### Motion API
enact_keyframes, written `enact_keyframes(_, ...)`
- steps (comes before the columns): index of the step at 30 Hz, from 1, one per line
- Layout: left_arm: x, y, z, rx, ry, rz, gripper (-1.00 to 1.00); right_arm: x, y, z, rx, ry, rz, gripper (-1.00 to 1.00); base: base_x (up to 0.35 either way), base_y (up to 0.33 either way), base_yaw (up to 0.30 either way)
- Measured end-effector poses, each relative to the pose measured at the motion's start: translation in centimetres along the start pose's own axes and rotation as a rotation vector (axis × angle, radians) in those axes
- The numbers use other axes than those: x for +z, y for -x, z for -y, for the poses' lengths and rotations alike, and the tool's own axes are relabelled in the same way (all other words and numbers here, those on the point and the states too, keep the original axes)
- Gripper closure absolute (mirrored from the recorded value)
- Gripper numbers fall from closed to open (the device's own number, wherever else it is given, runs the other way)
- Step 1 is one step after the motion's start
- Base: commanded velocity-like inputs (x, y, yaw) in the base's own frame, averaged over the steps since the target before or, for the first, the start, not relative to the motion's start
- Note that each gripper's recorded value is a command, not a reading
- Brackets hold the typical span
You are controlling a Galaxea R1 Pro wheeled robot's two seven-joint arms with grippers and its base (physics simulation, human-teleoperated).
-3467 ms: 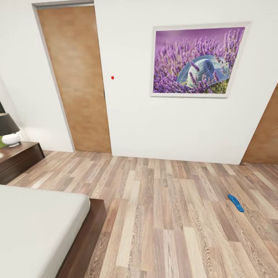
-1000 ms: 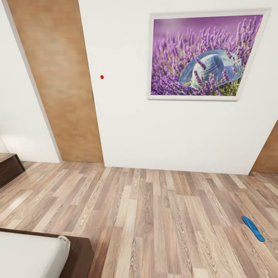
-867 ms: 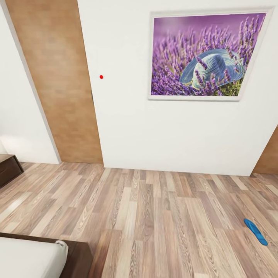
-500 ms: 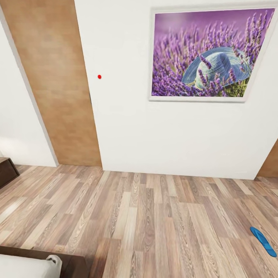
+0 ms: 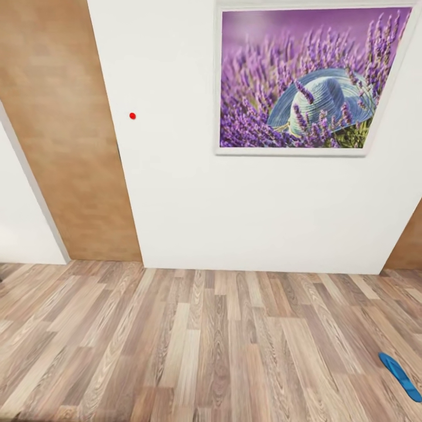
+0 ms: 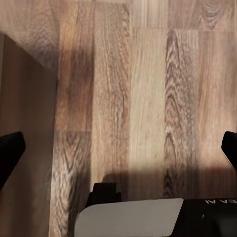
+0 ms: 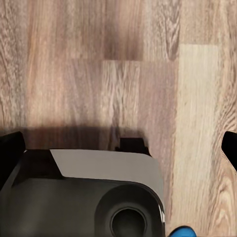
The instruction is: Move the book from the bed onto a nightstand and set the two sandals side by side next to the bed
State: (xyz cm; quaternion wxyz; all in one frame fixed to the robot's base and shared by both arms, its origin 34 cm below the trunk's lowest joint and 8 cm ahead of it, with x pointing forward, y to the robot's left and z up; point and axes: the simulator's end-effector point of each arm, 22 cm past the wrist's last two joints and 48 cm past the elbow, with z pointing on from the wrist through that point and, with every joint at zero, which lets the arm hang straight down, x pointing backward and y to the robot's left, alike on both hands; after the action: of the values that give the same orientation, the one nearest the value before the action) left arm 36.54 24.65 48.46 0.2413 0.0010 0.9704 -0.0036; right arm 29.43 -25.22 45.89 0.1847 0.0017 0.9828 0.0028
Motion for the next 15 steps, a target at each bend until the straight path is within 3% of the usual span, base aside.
enact_keyframes(10,0.01,0.02,0.0,0.0,0.0,0.0,-1.0,-0.01,-0.06,0.03,0.0,0.0,-0.001,-1.0,0.295,0.0,-0.003)
enact_keyframes(15,0.01,-0.01,0.0,0.0,0.0,0.0,-1.0,-0.01,-0.06,0.18,0.001,-0.003,-0.001,-1.0,0.291,0.0,-0.169)
